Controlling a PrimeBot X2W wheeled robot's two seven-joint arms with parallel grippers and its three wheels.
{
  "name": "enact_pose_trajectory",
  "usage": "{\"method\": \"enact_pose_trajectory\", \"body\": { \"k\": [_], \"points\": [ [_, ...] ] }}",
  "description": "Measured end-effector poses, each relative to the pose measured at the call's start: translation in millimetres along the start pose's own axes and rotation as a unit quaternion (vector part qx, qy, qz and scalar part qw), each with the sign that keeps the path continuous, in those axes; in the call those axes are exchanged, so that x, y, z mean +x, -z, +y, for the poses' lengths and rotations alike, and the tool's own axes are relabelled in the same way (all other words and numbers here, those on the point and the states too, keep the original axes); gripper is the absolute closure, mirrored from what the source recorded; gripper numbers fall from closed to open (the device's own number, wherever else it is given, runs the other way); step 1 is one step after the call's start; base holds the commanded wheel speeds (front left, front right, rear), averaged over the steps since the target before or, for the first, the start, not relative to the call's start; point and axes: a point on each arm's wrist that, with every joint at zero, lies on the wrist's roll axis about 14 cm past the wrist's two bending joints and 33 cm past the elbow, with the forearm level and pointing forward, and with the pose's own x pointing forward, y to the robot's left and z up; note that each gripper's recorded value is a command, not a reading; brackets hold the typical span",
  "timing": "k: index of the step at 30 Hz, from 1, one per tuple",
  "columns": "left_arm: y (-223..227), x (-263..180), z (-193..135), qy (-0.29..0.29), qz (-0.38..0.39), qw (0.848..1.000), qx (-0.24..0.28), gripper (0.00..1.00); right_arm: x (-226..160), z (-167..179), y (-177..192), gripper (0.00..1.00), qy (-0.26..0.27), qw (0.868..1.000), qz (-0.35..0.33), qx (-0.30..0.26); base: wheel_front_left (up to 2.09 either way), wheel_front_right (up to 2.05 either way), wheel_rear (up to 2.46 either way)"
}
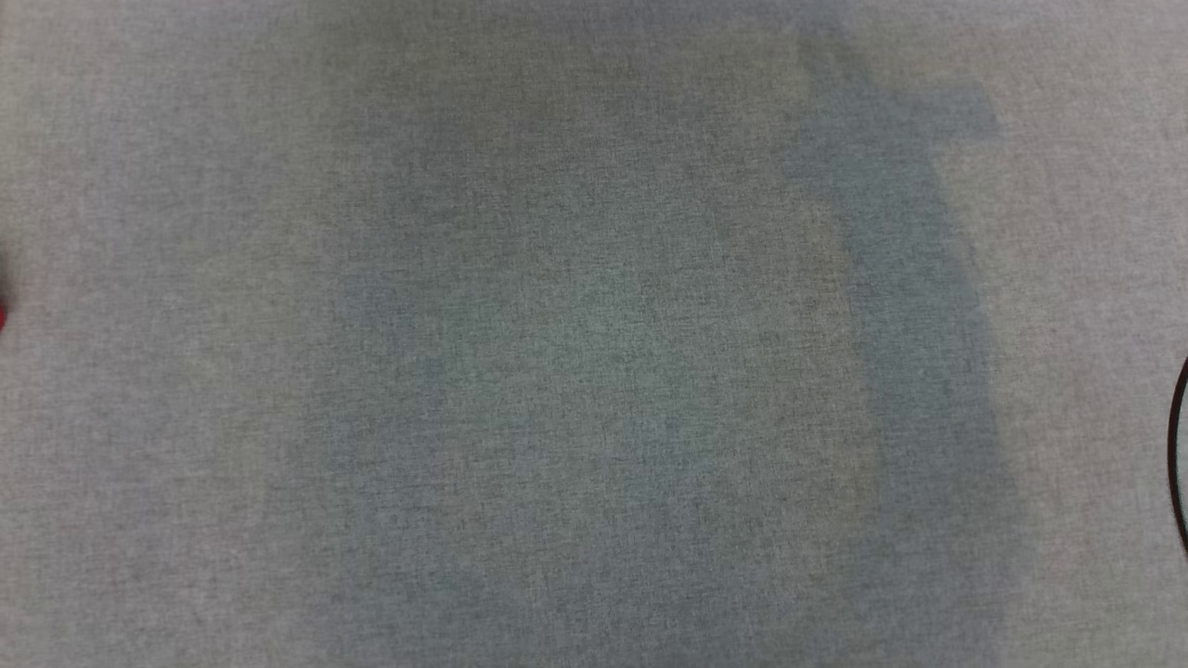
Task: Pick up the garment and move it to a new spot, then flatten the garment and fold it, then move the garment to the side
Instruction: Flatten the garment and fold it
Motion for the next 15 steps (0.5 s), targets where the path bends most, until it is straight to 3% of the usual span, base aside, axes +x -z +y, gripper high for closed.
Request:
{"method": "enact_pose_trajectory", "body": {
  "k": [4, 8, 15],
  "points": [
    [47, -32, -5, -0.018, 0.045, 0.998, -0.047, 1.00, -31, 5, 55, 1.00, -0.021, 0.998, 0.056, -0.010, 0.00, 0.00, 0.00],
    [65, -75, -4, -0.059, 0.052, 0.994, -0.077, 1.00, -79, 9, 103, 1.00, -0.031, 0.993, 0.112, 0.010, 0.00, 0.00, 0.00],
    [104, -185, -37, -0.117, 0.109, 0.979, -0.124, 1.00, -163, 14, 140, 1.00, -0.031, 0.983, 0.169, 0.059, 0.00, 0.00, 0.00]
  ]
}}
